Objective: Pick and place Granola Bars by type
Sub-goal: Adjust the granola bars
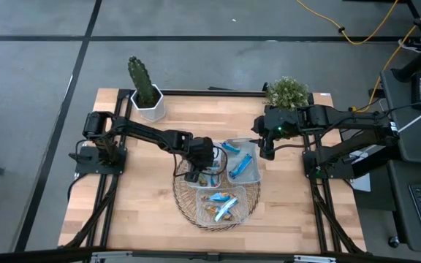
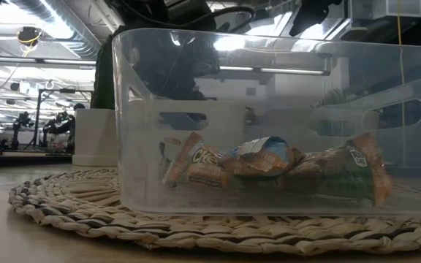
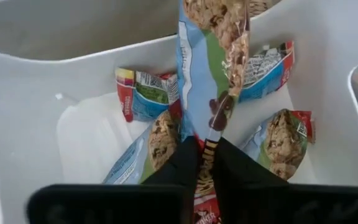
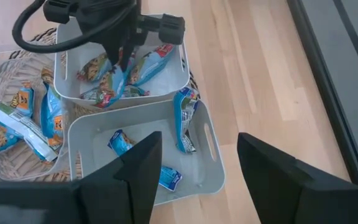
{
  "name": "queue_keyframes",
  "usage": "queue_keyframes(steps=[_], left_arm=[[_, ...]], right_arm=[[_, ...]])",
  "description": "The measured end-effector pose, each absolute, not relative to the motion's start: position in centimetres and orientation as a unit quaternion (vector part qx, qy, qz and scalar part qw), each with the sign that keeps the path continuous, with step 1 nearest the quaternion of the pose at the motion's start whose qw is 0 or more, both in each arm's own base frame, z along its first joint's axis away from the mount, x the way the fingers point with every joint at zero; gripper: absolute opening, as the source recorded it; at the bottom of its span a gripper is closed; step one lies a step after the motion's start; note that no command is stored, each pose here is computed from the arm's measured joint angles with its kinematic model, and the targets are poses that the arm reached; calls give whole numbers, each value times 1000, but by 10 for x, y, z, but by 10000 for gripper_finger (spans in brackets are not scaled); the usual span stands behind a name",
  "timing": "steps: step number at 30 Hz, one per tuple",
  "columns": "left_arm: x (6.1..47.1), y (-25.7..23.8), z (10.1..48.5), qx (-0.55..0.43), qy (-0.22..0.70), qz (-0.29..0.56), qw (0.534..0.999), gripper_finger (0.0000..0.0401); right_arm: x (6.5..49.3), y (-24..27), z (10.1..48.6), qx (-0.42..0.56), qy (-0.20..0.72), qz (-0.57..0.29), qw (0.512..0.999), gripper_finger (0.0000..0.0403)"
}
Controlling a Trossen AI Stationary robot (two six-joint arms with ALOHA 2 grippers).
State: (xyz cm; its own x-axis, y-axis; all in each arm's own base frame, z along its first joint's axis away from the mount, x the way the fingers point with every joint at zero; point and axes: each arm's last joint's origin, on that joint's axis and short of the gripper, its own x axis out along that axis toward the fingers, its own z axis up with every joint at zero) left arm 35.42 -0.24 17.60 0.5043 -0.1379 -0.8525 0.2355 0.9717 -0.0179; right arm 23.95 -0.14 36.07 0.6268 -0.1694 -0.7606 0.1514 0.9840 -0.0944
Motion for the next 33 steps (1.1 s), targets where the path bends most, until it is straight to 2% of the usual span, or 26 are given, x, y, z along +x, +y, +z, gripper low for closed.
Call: queue_keyframes(steps=[2, 8, 13, 22, 28, 33], left_arm=[[353, -2, 176, 51, 493, -102, 863, 12], [350, 3, 177, 69, 527, -63, 845, 27], [350, 8, 182, 70, 536, -56, 839, 17], [356, 8, 216, 101, 505, -52, 856, 13], [344, 11, 209, 125, 565, -56, 814, 12], [341, 14, 208, 138, 576, -47, 804, 15]], right_arm=[[239, -1, 361, -10, 423, -89, 902, 211], [239, -1, 361, -9, 423, -90, 902, 211], [239, -1, 361, -9, 423, -90, 902, 211], [240, -1, 361, -9, 422, -90, 902, 211], [240, -1, 361, -8, 420, -90, 903, 211], [240, -1, 361, -9, 420, -90, 903, 211]])
